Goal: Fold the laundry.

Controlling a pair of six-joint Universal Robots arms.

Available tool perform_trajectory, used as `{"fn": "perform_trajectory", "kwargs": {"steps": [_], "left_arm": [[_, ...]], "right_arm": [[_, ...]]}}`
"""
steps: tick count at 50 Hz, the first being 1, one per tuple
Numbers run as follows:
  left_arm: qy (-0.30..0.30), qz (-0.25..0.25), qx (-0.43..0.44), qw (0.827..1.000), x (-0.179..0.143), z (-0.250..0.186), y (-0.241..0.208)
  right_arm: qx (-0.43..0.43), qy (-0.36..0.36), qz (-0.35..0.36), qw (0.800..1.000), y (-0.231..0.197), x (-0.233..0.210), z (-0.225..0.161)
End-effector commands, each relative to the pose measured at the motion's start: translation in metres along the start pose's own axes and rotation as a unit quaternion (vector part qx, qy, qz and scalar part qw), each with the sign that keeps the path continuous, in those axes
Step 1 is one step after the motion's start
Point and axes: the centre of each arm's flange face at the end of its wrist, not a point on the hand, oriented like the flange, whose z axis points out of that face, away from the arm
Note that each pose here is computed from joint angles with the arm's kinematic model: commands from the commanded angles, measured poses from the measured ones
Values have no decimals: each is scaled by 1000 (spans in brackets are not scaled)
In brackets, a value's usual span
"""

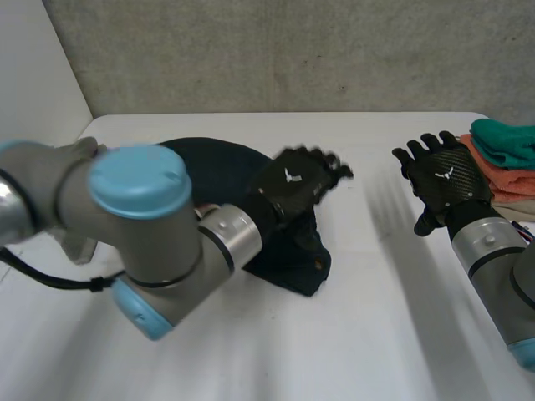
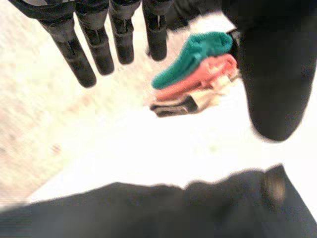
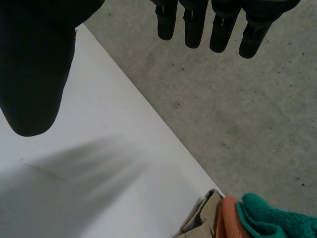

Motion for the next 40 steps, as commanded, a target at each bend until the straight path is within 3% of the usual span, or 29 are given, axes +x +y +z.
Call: {"fn": "perform_trajectory", "kwargs": {"steps": [1,6,11,16,20,28,36,40], "left_arm": [[-81,24,51,995,-52,-45,-57],[-155,28,49,986,-96,-76,-62],[-214,27,30,976,-132,-97,-52],[-273,5,-36,961,-182,-108,-6],[-275,-8,-95,957,-195,-105,34],[-244,35,-185,951,-208,-89,103],[-238,50,-176,954,-224,-65,120],[-228,49,-171,957,-216,-57,121]], "right_arm": [[5,-4,-1,1000,-13,2,-3],[-10,-32,14,999,-31,-4,-11],[-19,-93,104,990,-73,-20,-17],[-81,-138,176,971,-69,-38,2],[-101,-172,203,959,-65,-70,20],[-129,-213,197,948,-34,-123,35],[-91,-204,193,956,-24,-136,48],[-80,-201,183,959,-29,-132,46]]}}
